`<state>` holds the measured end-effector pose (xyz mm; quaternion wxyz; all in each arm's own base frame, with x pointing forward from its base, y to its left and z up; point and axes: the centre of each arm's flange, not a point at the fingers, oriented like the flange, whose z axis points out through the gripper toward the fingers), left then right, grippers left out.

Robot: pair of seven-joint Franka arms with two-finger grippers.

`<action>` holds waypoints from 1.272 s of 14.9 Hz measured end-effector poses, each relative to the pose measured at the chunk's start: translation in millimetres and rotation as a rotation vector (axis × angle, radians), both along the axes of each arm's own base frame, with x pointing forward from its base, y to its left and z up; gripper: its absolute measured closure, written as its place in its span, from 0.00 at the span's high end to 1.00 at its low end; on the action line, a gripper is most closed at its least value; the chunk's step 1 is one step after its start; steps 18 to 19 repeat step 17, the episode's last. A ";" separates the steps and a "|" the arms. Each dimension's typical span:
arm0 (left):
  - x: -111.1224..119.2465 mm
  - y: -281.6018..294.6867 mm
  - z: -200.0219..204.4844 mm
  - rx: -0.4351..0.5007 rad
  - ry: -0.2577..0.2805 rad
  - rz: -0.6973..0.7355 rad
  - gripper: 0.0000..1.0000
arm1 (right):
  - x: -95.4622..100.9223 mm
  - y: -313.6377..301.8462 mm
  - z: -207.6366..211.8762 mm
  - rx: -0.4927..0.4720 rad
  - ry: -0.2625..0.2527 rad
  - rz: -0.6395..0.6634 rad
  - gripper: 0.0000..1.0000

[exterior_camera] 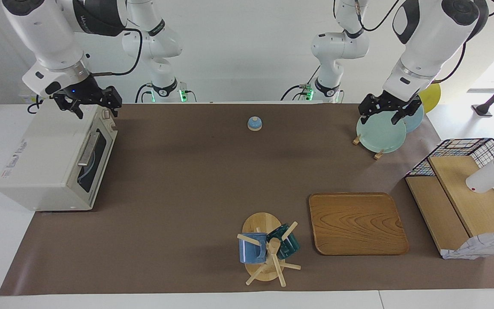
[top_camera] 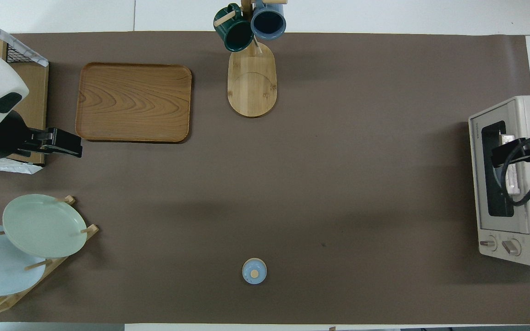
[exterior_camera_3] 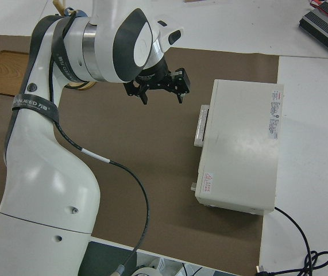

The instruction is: Put eggplant into oven

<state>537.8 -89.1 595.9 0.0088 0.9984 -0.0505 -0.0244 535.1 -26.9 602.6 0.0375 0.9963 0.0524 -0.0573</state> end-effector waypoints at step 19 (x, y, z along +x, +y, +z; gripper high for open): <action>0.0 0.1 0.0 0.000 0.000 0.000 1.00 | -0.3 -11.4 2.0 0.000 -0.007 -0.028 1.00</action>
